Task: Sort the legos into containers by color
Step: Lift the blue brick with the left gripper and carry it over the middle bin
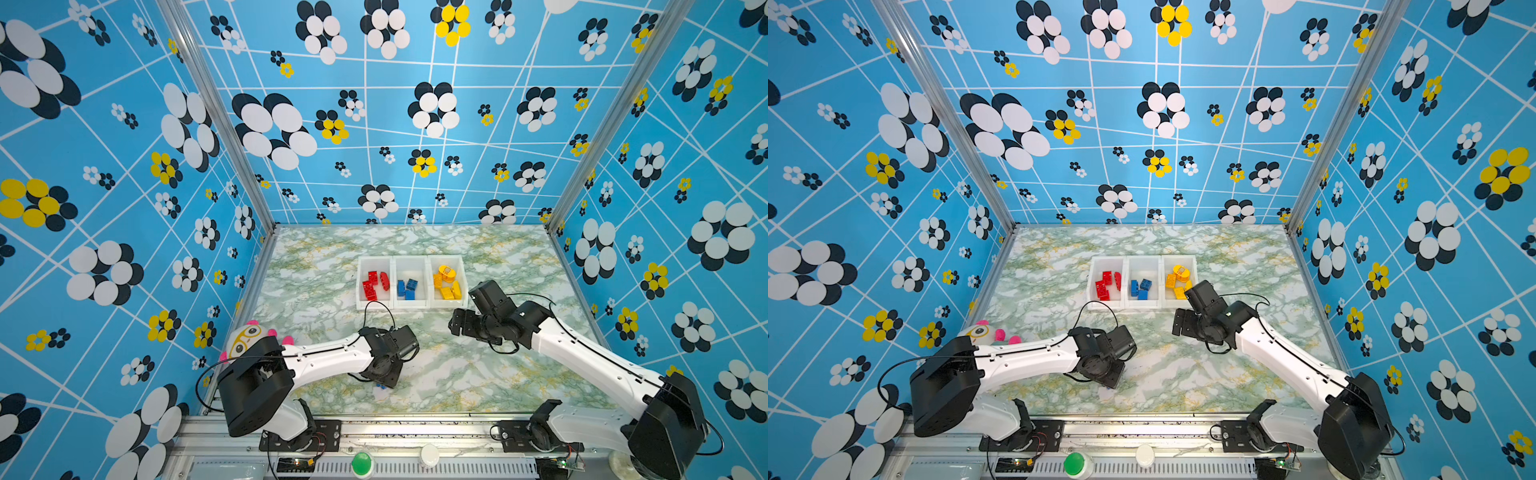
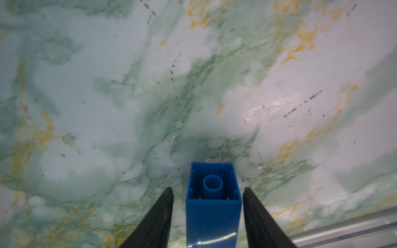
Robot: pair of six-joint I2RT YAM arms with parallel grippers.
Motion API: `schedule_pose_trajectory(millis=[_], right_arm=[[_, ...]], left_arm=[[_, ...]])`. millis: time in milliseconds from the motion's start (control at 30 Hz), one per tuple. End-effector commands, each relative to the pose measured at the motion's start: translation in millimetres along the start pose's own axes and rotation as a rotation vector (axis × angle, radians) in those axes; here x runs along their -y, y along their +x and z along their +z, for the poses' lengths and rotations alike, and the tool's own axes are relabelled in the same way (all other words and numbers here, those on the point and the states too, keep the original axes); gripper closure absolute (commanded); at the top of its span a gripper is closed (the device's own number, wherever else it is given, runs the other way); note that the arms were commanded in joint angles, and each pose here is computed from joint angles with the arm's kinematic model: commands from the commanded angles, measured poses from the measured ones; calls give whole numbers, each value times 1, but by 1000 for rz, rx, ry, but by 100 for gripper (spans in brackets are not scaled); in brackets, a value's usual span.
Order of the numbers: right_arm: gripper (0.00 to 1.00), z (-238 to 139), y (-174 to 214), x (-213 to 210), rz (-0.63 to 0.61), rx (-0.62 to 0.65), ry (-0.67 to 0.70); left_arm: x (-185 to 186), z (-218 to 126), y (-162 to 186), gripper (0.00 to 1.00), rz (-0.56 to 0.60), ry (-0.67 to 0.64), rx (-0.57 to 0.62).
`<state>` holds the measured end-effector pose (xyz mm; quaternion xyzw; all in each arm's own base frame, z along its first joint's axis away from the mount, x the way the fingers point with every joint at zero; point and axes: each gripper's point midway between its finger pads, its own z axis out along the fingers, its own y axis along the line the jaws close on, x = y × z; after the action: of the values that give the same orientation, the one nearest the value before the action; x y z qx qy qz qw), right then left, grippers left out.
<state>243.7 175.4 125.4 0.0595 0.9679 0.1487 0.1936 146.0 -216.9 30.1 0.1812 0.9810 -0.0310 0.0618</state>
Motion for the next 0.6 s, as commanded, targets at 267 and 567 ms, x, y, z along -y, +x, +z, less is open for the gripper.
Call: schedule_pose_trajectory(millis=[267,567], right_arm=[[4,-2,2,-2,12,12,-20],[4,-5,3,0,21,19,-25]], left_arm=[[7,-10,-6,65,9,16,20],[11,-35,-25,69,-4,26,97]])
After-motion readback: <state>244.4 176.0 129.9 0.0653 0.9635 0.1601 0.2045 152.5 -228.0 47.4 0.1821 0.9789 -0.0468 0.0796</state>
